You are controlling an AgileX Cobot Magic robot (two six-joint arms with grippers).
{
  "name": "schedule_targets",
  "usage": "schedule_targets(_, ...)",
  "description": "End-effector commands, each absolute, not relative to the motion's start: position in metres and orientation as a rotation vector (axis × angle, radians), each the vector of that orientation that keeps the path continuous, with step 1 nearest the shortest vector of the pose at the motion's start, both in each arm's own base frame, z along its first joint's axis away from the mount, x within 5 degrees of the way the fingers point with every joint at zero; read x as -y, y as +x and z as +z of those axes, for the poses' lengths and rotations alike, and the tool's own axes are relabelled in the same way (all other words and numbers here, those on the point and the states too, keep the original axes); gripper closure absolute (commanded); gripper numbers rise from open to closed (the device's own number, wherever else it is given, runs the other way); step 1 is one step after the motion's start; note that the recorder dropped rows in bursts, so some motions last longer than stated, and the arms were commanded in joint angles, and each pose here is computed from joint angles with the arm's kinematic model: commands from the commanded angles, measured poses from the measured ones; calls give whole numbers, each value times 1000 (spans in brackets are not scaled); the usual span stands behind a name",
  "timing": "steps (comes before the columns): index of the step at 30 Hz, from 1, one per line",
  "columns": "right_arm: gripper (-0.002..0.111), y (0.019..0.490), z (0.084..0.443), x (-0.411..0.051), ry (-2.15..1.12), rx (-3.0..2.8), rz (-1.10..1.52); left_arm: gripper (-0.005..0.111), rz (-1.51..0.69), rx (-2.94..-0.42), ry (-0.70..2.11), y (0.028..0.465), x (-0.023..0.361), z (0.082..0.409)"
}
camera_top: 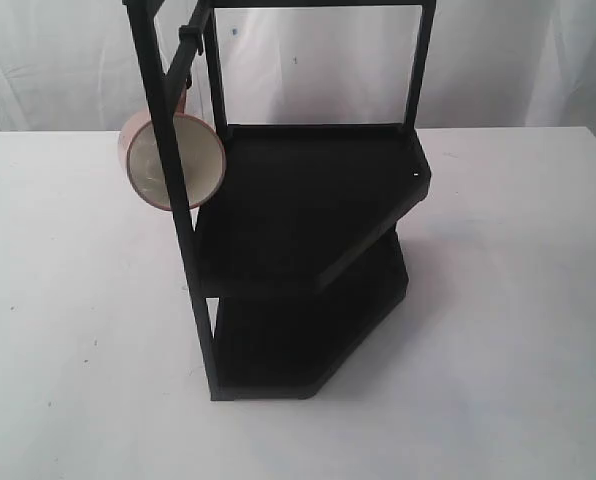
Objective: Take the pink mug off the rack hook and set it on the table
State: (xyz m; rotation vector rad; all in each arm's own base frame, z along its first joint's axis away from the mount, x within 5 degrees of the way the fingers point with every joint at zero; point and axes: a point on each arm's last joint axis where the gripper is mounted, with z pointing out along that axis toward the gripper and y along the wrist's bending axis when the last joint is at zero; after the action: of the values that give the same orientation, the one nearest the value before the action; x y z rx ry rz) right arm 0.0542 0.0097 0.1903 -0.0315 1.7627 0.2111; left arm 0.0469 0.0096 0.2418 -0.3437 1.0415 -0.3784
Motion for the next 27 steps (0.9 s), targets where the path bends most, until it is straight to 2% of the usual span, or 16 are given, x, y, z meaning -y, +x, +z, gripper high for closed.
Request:
schedule_targets(1, 108, 54, 189, -9, -26, -1751, 207, 54, -396, -1100, -330, 49, -6, 237)
schedule_targets(6, 108, 54, 189, -9, -26, -1750, 207, 55, -500, -1095, -360, 49, -4, 237)
schedule_targets(8, 108, 54, 189, -9, -26, -1750, 207, 63, -531, -1166, -341, 51, 1, 233)
schedule_targets(11, 108, 54, 189, -9, -26, -1750, 207, 80, -546, -1269, -320, 48, 5, 251)
schedule_targets(14, 108, 54, 189, -9, -26, -1750, 207, 81, -495, -1246, -257, 39, 6, 278)
schedule_targets(15, 108, 54, 189, -9, -26, -1751, 207, 81, -462, -1205, -179, 31, 9, 298)
schedule_targets(18, 108, 54, 189, -9, -26, -1751, 207, 81, -435, -1256, 62, 32, 24, 329)
schedule_targets(20, 108, 54, 189, -9, -26, -1751, 207, 81, -487, -1319, 122, 46, 31, 343)
schedule_targets(22, 108, 54, 189, -9, -26, -1751, 207, 81, -456, -1378, 58, 67, 27, 350)
schedule_targets(25, 108, 54, 189, -9, -13, -1750, 218, 82, -297, -1477, -130, 105, 9, 345)
schedule_targets(27, 108, 54, 189, -9, -13, -1750, 218, 89, -269, -1545, -142, 121, 8, 337)
